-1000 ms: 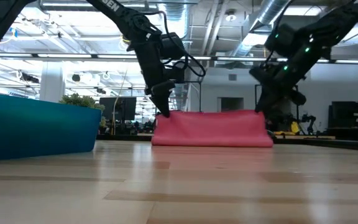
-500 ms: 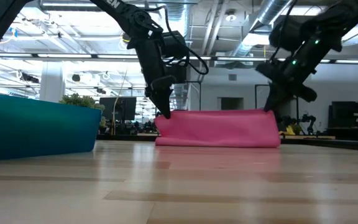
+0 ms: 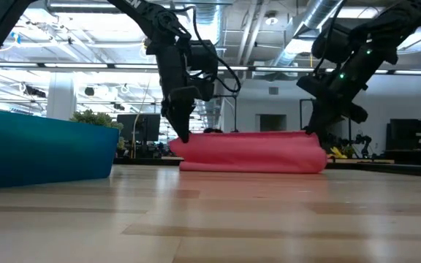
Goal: Fold microfiber towels
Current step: Fold the pink microfiber towel
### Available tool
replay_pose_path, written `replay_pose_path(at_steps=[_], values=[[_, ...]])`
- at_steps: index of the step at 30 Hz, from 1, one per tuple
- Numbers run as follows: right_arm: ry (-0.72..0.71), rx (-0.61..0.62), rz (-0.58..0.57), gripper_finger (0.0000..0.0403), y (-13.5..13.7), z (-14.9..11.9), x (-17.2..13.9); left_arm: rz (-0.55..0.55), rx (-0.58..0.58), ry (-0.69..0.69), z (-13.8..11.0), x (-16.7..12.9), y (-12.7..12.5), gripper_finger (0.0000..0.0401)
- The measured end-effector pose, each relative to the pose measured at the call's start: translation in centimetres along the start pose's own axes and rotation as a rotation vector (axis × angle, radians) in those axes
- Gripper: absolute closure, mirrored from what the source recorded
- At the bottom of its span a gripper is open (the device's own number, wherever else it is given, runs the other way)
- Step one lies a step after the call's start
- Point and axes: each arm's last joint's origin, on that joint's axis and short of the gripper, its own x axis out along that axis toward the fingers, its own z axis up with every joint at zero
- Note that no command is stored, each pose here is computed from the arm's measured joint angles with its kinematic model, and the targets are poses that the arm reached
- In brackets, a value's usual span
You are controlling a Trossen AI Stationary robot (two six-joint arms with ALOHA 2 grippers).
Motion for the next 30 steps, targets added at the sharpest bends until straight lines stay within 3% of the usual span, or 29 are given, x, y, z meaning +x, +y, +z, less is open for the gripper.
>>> replay_pose_path(at_steps=[8, 16, 30], values=[[0.014, 0.006, 0.003, 0.0395, 0.0, -0.2, -0.5, -0.129, -0.011, 0.029, -0.2, 0.0, -2.9, 0.0401], [0.019, -0.017, 0.020, 0.0395, 0.5, -0.5, -0.5, -0.143, 0.015, 0.048, -0.1, -0.4, -5.5, 0.0401], [0.008, 0.012, -0.006, 0.0395, -0.2, -0.1, -0.4, -0.036, 0.030, 0.006, 0.8, -1.4, -4.6, 0.0401]])
